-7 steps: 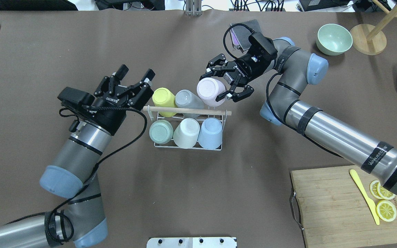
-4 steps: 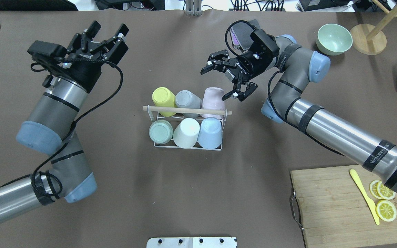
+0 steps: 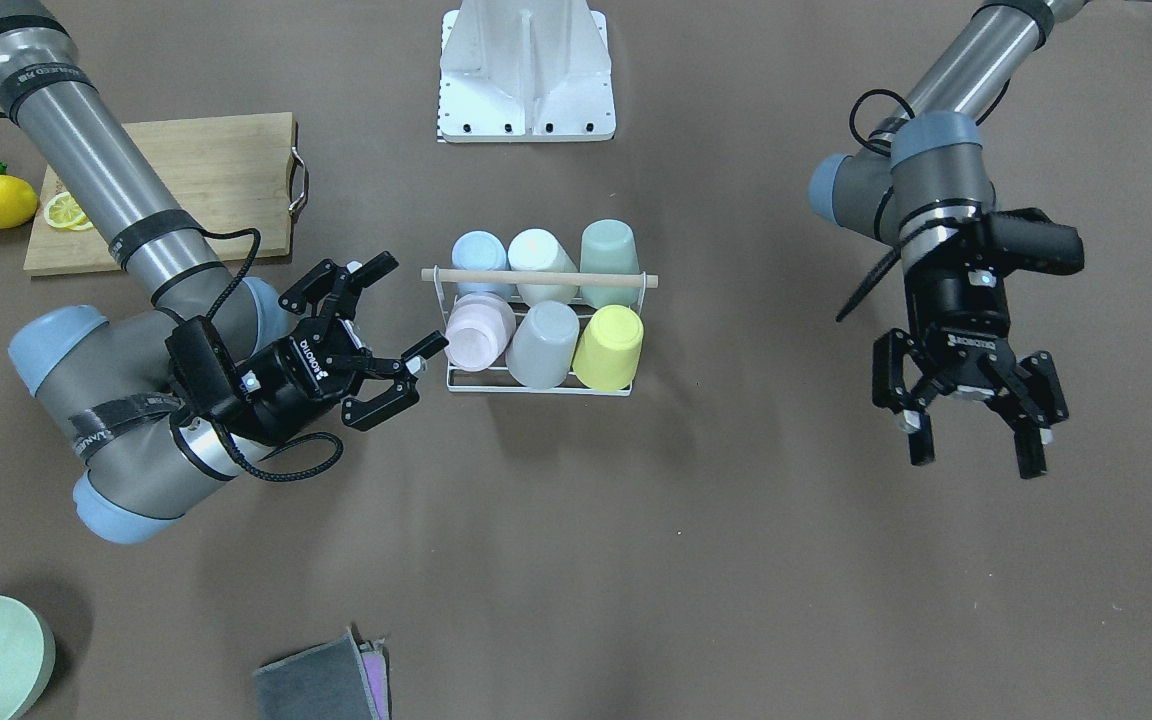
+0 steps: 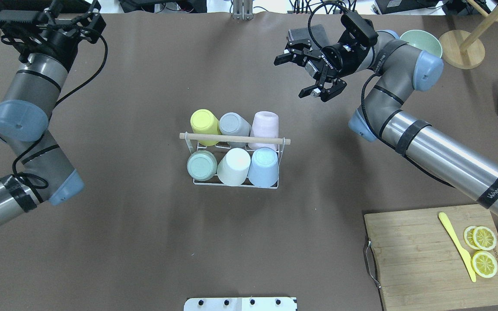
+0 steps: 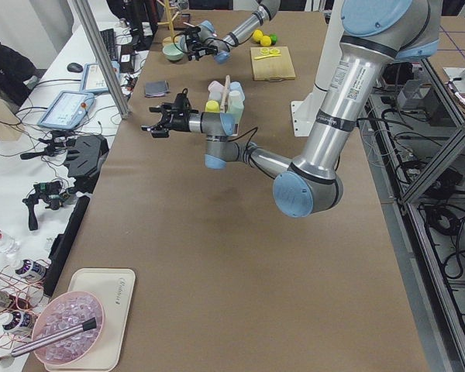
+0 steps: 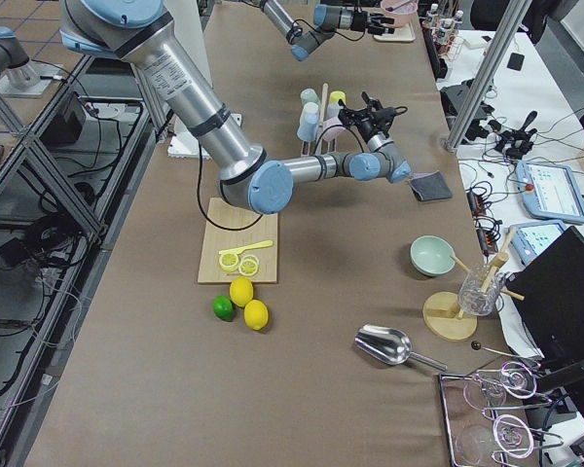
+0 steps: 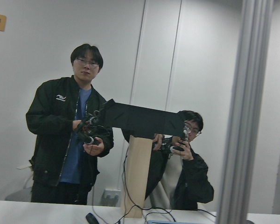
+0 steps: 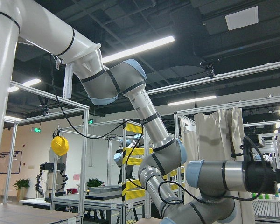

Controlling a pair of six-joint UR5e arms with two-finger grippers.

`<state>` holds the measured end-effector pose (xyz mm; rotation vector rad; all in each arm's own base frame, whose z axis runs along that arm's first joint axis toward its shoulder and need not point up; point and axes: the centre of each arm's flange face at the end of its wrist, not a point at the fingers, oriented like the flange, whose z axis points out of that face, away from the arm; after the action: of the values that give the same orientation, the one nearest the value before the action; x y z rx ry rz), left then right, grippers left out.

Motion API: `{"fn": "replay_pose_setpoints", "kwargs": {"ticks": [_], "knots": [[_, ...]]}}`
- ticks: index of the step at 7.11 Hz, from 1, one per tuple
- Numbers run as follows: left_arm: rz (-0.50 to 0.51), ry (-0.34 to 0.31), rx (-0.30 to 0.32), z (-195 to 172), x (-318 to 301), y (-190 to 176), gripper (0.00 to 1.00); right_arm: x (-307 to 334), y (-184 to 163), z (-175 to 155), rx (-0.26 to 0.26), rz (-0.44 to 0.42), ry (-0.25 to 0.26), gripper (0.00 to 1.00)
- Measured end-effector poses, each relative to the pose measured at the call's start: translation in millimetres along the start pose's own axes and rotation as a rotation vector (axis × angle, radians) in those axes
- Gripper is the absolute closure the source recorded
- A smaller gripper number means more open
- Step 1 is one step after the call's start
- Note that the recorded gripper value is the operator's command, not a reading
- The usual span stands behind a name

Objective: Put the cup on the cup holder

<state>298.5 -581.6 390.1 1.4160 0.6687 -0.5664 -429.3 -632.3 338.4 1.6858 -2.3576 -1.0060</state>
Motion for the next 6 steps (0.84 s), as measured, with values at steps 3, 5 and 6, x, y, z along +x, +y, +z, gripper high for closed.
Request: {"fn": "replay_pose_setpoints", "kwargs": {"ticks": [3,5,6], "knots": [[0.159,-0.173,-0.348,8,-175,29,0.02,-55,-15,-53,0.067,0.476,0.051,0.02],[0.125,-0.254,-0.62,12,-275,15,0.02,-92,-23,-83,0.101,0.959,0.088,0.02],[0.102,-0.268,-0.757,10,-314,6,0.02,-102,-40,-101,0.13,1.228,0.14,0.02]]}}
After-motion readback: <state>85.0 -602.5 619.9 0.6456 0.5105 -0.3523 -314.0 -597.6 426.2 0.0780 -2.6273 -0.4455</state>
